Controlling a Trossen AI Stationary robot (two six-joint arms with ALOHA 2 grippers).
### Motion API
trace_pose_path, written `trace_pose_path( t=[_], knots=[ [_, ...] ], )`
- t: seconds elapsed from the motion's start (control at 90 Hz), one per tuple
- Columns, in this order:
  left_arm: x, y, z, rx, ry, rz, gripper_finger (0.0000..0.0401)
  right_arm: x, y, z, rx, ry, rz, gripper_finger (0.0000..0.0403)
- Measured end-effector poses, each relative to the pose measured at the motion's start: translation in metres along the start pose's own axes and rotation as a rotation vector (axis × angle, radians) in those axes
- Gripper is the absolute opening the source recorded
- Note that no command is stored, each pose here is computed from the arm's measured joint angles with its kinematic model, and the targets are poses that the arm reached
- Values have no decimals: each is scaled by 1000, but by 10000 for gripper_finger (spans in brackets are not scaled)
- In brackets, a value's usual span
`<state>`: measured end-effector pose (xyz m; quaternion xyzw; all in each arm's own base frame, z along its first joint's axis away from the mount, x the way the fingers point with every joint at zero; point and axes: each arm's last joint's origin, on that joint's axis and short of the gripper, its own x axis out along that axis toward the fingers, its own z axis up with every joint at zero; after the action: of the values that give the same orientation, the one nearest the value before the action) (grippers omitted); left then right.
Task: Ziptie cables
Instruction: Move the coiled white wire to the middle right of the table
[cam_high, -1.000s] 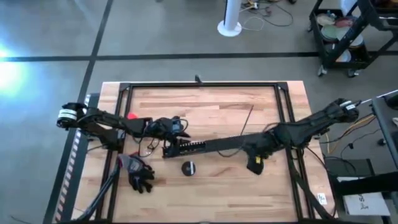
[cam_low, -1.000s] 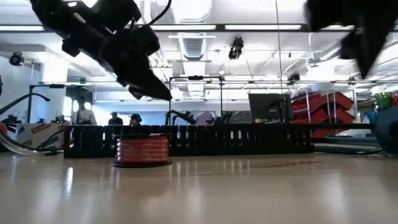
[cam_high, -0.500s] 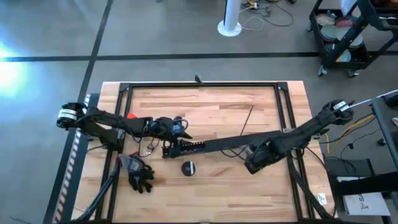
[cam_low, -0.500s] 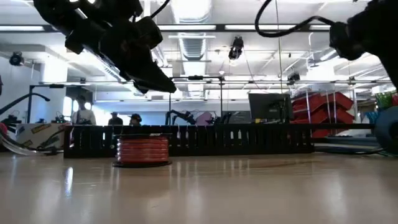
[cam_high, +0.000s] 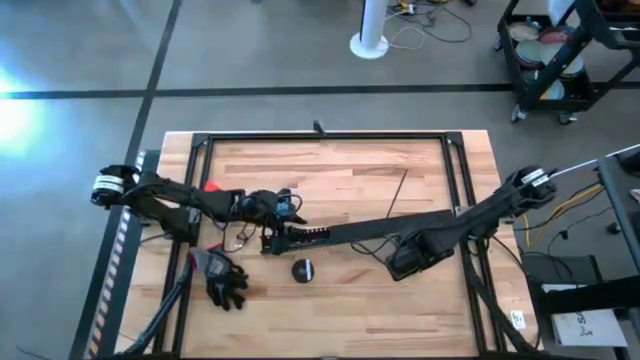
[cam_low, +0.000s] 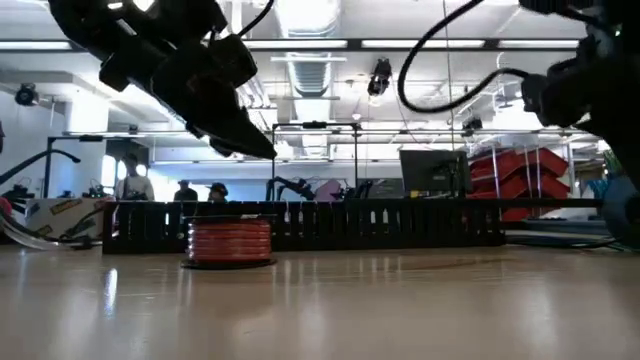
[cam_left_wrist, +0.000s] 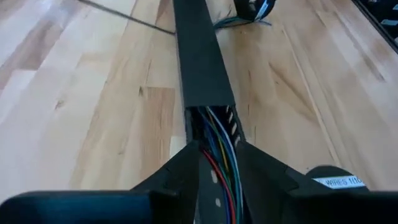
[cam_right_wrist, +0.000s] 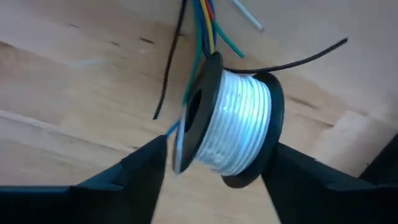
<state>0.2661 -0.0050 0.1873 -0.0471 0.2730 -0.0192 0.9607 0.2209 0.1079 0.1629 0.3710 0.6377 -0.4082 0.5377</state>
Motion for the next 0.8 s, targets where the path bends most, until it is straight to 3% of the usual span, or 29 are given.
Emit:
trace_pose_path(
  t=[0.133,0.367,0.478,0.8],
  knots=[
    [0,-5,-2,7,-21,-20,96,5,0,1,-58,-3,-50,126],
    [0,-10,-6,19,-63,-42,96,-16,-10,-8,-109,-29,-268,125],
    [0,-10,-7,18,-60,-34,96,-19,-19,-15,-122,-52,-453,125],
    [0,-10,-8,6,-60,-32,96,33,-8,-19,-266,9,-728,144]
  ],
)
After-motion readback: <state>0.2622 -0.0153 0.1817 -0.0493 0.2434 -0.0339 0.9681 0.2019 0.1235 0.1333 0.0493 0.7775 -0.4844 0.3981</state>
